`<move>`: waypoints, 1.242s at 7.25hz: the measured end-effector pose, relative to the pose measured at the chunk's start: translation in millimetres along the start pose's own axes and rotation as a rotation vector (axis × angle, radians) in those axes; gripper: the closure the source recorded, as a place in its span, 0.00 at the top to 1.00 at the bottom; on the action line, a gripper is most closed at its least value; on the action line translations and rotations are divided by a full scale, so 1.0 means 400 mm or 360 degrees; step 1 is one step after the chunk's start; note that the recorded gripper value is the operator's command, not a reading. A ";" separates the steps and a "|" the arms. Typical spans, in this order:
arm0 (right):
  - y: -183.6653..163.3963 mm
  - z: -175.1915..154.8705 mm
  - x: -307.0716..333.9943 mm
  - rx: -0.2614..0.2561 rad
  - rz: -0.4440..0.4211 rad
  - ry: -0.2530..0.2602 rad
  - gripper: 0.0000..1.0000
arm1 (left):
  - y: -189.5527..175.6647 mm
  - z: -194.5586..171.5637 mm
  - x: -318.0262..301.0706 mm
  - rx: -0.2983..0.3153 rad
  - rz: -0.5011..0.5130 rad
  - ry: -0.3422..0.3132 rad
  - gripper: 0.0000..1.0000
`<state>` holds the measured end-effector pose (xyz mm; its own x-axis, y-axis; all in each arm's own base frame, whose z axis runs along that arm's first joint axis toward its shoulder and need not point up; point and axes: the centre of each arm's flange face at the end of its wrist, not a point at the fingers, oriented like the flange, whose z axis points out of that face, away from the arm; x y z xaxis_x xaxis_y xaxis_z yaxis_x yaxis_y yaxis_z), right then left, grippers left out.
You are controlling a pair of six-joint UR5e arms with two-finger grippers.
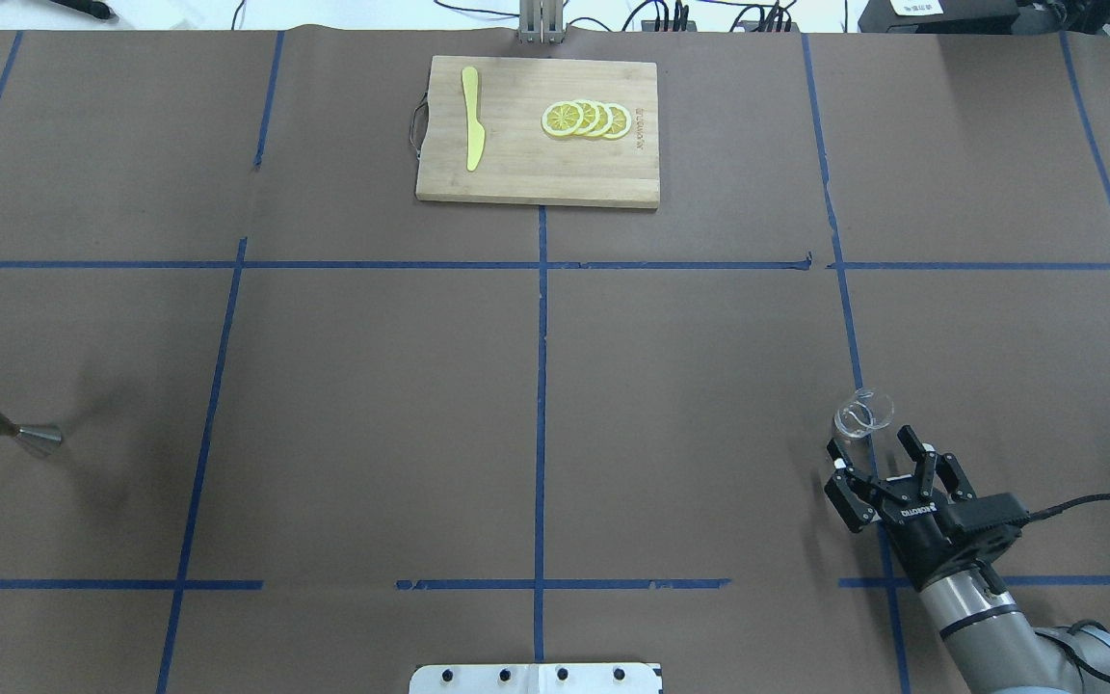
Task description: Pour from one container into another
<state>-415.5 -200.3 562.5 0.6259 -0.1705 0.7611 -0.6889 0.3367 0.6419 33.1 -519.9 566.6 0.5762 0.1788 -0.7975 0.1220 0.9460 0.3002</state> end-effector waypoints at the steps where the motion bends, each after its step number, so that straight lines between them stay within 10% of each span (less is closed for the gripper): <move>1: 0.003 -0.051 0.051 -0.0007 0.0016 -0.0035 1.00 | 0.001 0.000 -0.001 -0.0001 -0.0001 0.0000 1.00; 5: -0.100 -0.132 0.345 -0.0070 -0.0015 -0.0087 1.00 | 0.002 0.002 -0.001 -0.0004 -0.0002 0.0000 1.00; 9: -0.259 0.093 0.431 -0.0213 -0.0096 0.0026 1.00 | 0.005 0.008 -0.006 -0.0011 -0.0006 -0.0002 1.00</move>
<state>-249.8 -299.1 630.5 0.6712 -0.1796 0.7192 -0.5957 0.4468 0.6675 34.4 -519.5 570.7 0.5768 0.1746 -0.7980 0.1187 0.9486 0.2933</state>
